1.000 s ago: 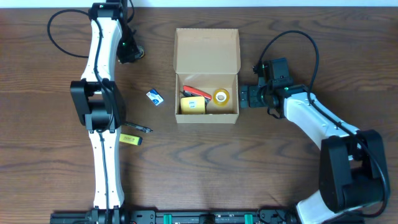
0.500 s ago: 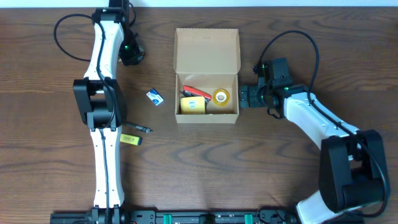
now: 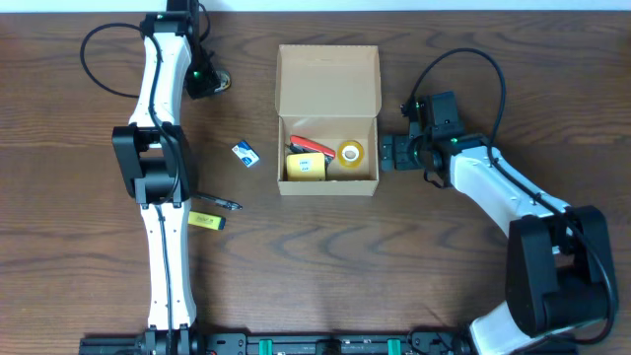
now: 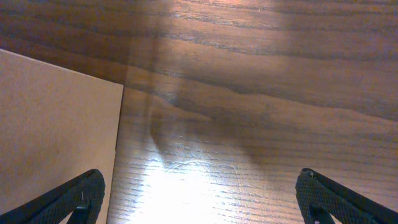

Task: Pack container
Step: 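Lower the left gripper toward the correction tape dispenser, then close the left gripper on the correction tape dispenser, then lift the correction tape with the left gripper and carry it over the box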

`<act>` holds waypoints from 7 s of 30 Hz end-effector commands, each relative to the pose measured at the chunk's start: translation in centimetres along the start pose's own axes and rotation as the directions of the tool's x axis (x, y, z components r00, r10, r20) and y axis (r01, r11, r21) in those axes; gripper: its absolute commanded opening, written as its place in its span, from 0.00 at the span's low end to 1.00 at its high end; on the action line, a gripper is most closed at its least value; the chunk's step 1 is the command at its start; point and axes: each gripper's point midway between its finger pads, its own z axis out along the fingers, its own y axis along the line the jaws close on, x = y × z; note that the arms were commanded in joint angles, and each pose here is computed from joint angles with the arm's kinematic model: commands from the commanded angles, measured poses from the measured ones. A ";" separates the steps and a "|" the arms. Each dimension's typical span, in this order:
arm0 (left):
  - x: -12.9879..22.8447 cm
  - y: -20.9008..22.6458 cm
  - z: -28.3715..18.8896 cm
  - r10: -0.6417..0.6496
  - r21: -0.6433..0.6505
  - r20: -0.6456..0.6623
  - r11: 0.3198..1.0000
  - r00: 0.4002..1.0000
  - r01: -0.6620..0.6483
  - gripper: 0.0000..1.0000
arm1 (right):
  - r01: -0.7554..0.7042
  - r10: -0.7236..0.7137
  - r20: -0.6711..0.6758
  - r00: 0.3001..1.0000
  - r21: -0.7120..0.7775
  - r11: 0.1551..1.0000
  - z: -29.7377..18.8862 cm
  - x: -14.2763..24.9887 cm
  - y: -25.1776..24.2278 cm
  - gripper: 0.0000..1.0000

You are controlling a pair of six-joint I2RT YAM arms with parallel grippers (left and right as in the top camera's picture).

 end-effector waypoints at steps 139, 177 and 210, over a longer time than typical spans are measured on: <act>1.5 1.0 3.9 0.036 0.121 0.244 -0.993 -0.969 -0.006 0.74 | 0.012 -0.012 -0.011 1.000 0.003 1.000 0.3 0.3 -0.2 0.99; 7.1 -6.1 -12.7 0.304 -0.122 0.428 -0.914 -0.851 -0.388 0.06 | 0.012 -0.012 -0.011 1.000 0.003 1.000 0.3 0.3 -0.2 0.99; 18.7 10.8 -22.5 0.454 0.299 0.448 -0.888 -0.770 -0.349 0.06 | 0.012 -0.012 -0.011 1.000 0.003 1.000 0.3 0.3 -0.2 0.99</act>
